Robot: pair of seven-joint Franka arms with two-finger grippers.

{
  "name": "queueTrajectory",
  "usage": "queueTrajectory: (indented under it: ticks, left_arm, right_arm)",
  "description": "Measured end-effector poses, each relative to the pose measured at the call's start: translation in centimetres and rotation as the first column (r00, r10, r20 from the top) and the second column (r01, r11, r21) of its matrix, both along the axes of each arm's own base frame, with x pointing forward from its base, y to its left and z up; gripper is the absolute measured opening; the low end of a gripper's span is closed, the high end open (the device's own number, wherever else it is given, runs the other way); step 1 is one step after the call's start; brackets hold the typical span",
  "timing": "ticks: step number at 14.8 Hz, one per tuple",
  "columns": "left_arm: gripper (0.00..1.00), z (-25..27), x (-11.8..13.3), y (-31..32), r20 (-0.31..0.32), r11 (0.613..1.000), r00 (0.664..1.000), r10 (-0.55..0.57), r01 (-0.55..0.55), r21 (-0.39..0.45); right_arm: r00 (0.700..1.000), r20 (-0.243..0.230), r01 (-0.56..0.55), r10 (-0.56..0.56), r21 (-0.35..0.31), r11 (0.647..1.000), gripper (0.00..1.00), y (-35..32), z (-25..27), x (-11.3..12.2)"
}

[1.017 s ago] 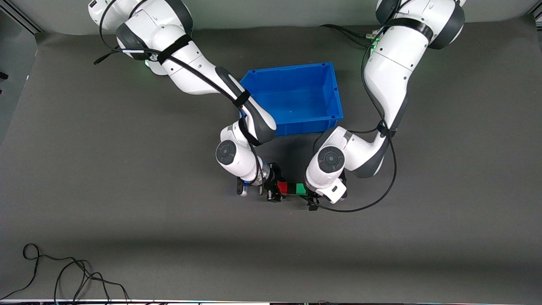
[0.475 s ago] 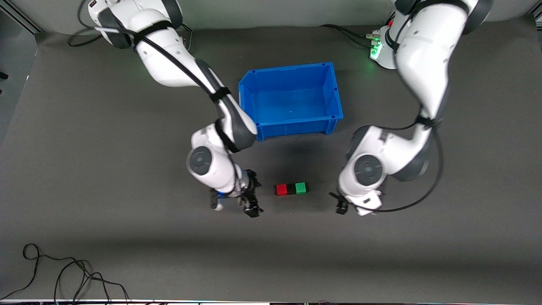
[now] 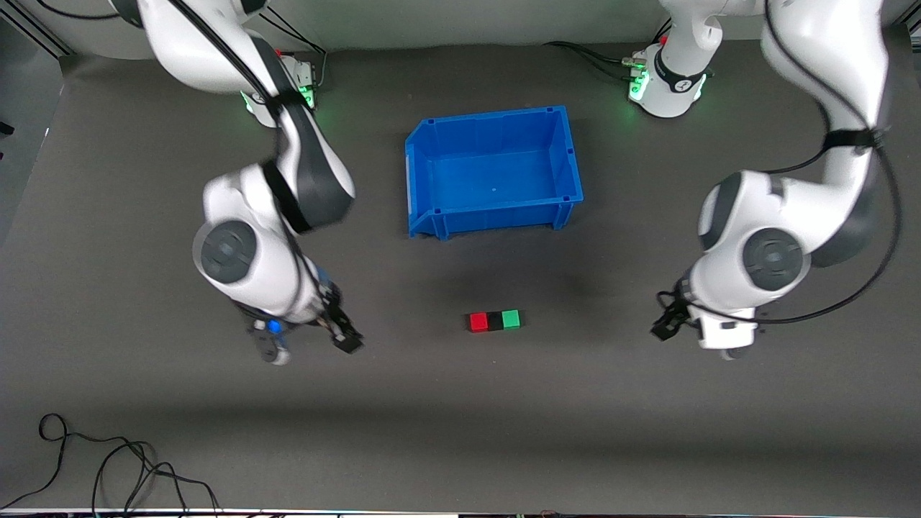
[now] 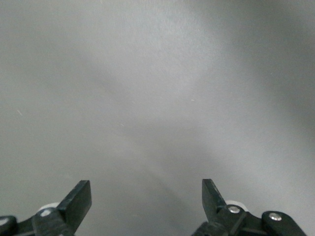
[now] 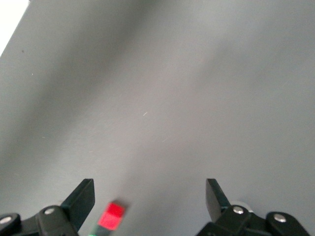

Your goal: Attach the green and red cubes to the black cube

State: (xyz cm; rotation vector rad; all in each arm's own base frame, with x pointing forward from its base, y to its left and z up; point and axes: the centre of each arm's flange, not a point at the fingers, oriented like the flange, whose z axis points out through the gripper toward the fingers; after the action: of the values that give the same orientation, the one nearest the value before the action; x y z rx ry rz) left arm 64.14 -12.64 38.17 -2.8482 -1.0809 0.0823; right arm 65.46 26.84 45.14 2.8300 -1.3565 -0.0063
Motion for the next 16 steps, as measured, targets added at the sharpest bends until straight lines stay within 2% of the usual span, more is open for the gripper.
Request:
queueTrajectory:
  ticks: [2,4,6,8,9,12,16]
  left_arm:
    - [1.0,2.0,-0.2,4.3,-0.015,0.988,0.988,-0.151,0.151,-0.012]
    - [1.0,4.3,-0.8,9.2,-0.042,0.951,0.951,-0.308,0.306,-0.034]
    - [1.0,6.5,-1.8,12.7,-0.04,0.874,0.874,-0.484,0.482,-0.058]
    - [1.0,8.9,-2.5,14.3,-0.001,0.766,0.769,-0.639,0.637,-0.083]
    - [1.0,10.0,-2.8,14.6,0.024,0.741,0.746,-0.666,0.665,-0.09]
    - [1.0,12.6,-3.8,14.2,0.065,0.724,0.73,-0.68,0.683,-0.096]
    - [1.0,15.1,-5.2,13.6,0.065,0.721,0.728,-0.682,0.685,-0.103]
  right_arm:
    - [0.994,0.0,-0.11,0.11,-0.03,0.993,1.0,-3.2,4.5,-1.6]
    - [0.979,0.004,-0.203,0.203,-0.039,0.978,1.0,-6.8,8.0,-3.2]
    - [0.953,0.009,-0.301,0.302,-0.062,0.952,1.0,-10.1,10.5,-4.8]
    - [0.916,0.016,-0.399,0.402,-0.072,0.914,1.0,-13.6,12.5,-6.1]
    - [0.893,0.021,-0.447,0.45,-0.069,0.892,1.0,-15.7,13.2,-6.3]
    - [0.811,0.031,-0.582,0.584,-0.059,0.811,1.0,-22.9,14.8,-6.7]
    - [0.716,0.038,-0.695,0.697,-0.061,0.717,1.0,-28.5,15.8,-7.2]
